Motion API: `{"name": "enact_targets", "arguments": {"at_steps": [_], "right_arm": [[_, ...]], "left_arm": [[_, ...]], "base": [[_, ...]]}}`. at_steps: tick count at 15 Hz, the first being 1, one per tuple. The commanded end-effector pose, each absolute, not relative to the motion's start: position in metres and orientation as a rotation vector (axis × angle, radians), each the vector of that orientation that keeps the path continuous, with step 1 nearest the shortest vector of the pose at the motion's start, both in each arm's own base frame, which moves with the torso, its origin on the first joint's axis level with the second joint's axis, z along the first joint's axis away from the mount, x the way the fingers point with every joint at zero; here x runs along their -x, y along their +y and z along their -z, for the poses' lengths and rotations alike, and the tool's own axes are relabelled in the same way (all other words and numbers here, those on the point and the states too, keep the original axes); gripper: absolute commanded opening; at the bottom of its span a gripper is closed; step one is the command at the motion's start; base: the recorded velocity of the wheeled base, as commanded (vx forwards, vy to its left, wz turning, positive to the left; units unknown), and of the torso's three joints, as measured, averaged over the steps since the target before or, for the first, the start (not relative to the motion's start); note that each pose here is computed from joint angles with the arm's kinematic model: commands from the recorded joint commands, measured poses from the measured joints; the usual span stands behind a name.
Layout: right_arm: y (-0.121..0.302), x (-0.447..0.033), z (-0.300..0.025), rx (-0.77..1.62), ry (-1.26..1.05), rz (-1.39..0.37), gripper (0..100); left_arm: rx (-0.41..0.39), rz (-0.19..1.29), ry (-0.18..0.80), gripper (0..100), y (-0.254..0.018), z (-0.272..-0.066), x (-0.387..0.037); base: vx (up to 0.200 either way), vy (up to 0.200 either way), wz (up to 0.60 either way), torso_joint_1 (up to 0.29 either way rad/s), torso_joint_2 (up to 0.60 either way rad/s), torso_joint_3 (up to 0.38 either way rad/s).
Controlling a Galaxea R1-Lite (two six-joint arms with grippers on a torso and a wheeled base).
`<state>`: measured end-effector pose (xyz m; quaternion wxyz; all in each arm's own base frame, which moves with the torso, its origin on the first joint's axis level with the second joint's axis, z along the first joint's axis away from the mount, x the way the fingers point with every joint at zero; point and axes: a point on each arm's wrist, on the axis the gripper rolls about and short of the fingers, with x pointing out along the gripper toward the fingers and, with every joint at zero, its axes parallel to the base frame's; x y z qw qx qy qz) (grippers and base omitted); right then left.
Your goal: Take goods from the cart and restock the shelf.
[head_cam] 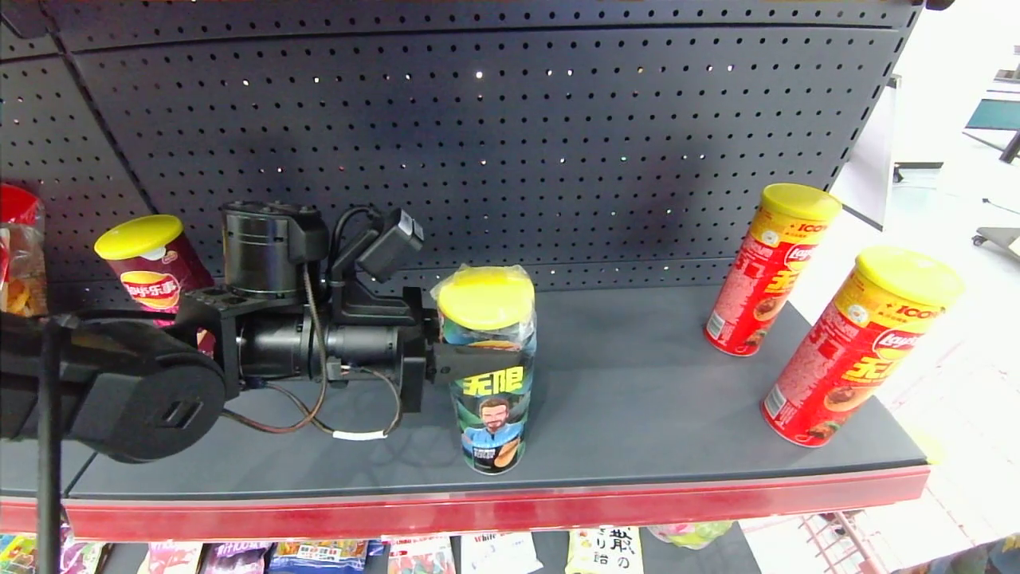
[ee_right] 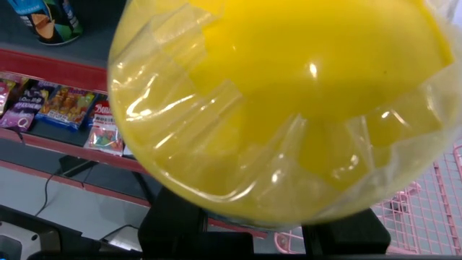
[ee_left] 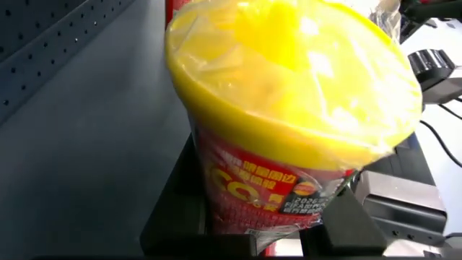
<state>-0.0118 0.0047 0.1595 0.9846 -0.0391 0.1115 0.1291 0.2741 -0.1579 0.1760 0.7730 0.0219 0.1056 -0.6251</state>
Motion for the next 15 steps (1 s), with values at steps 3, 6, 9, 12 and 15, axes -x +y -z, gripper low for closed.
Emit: {"name": "enact_targets", "arguments": {"at_steps": [3, 6, 9, 12, 15], "right_arm": [[0.005, 0.011, -0.16, 0.079, 0.227, -0.261, 0], [0.005, 0.011, -0.16, 0.079, 0.225, -0.261, 0], [0.005, 0.011, -0.161, 0.079, 0.224, -0.261, 0], [0.005, 0.011, -0.161, 0.079, 0.224, -0.261, 0], [0.005, 0.011, -0.162, 0.08, 0.222, -0.261, 0]], "left_arm": [[-0.042, 1.355, 0.229, 0, -0.153, -0.179, -0.264], [-0.041, 1.356, 0.23, 0, -0.153, -0.179, -0.263], [-0.04, 1.358, 0.23, 0, -0.153, -0.18, -0.262], [-0.032, 1.357, 0.262, 0, -0.151, -0.172, -0.259], [-0.032, 1.356, 0.27, 0, -0.151, -0.17, -0.258]], "base": [[0.0, 0.0, 0.0, 0.0, 0.0, 0.0], [0.0, 0.0, 0.0, 0.0, 0.0, 0.0], [0.0, 0.0, 0.0, 0.0, 0.0, 0.0], [0.0, 0.0, 0.0, 0.0, 0.0, 0.0], [0.0, 0.0, 0.0, 0.0, 0.0, 0.0]]}}
